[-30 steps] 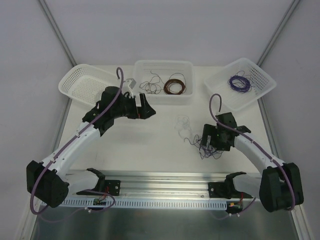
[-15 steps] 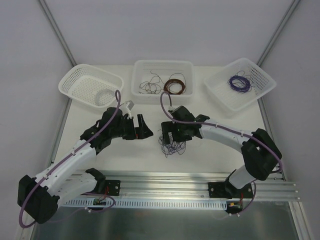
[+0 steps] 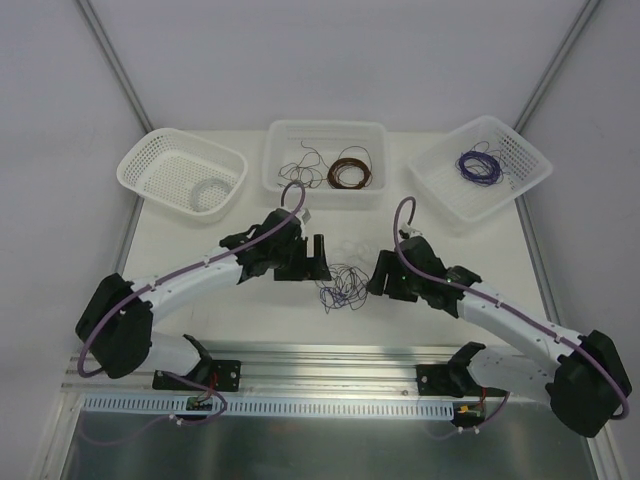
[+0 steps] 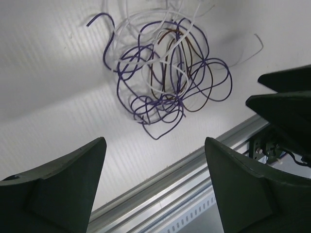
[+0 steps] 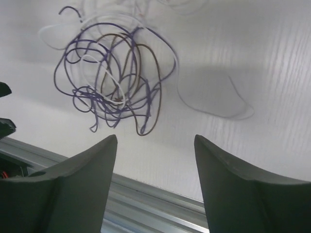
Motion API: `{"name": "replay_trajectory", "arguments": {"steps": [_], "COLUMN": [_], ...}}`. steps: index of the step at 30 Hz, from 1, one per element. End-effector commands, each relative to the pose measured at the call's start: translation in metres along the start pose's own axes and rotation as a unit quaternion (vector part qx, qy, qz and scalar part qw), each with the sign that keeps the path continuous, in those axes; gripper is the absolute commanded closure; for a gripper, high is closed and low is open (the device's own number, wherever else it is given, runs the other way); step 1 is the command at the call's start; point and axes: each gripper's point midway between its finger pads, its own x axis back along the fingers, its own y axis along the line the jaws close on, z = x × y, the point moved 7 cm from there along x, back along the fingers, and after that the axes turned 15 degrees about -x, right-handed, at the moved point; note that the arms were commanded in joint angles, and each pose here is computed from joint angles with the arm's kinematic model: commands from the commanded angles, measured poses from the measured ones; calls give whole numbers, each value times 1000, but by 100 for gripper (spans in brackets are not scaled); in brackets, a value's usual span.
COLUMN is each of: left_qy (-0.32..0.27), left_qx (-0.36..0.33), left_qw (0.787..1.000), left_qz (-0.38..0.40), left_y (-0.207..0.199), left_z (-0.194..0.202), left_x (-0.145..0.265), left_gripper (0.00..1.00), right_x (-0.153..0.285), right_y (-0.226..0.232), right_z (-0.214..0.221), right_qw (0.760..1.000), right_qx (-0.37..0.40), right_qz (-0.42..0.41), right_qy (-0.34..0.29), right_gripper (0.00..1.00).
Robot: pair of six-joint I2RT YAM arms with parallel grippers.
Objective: Untangle the cables
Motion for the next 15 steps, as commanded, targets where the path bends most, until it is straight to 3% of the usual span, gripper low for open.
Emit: {"name": "replay_trajectory", "arguments": {"steps": [1, 10, 15], "left_qy": [-20, 30, 43], "left_qx": [-6, 2, 3], "left_qw": [1000, 1000, 999], "left_qz": [0, -10, -15], "left_y": [-15, -19, -17], "left_z": [-25, -27, -25], "left_x": [-11, -50, -61], "left_gripper": [17, 41, 49], "right_x": [-7, -33, -38], "right_y": [-10, -18, -18], "right_z": [7, 22, 23], "right_qw": [995, 981, 980], "right_qx": [-94, -168, -164], "right_qz": [-27, -94, -104], "right_qy": [-24, -28, -33], "right_gripper": [35, 55, 57]}}
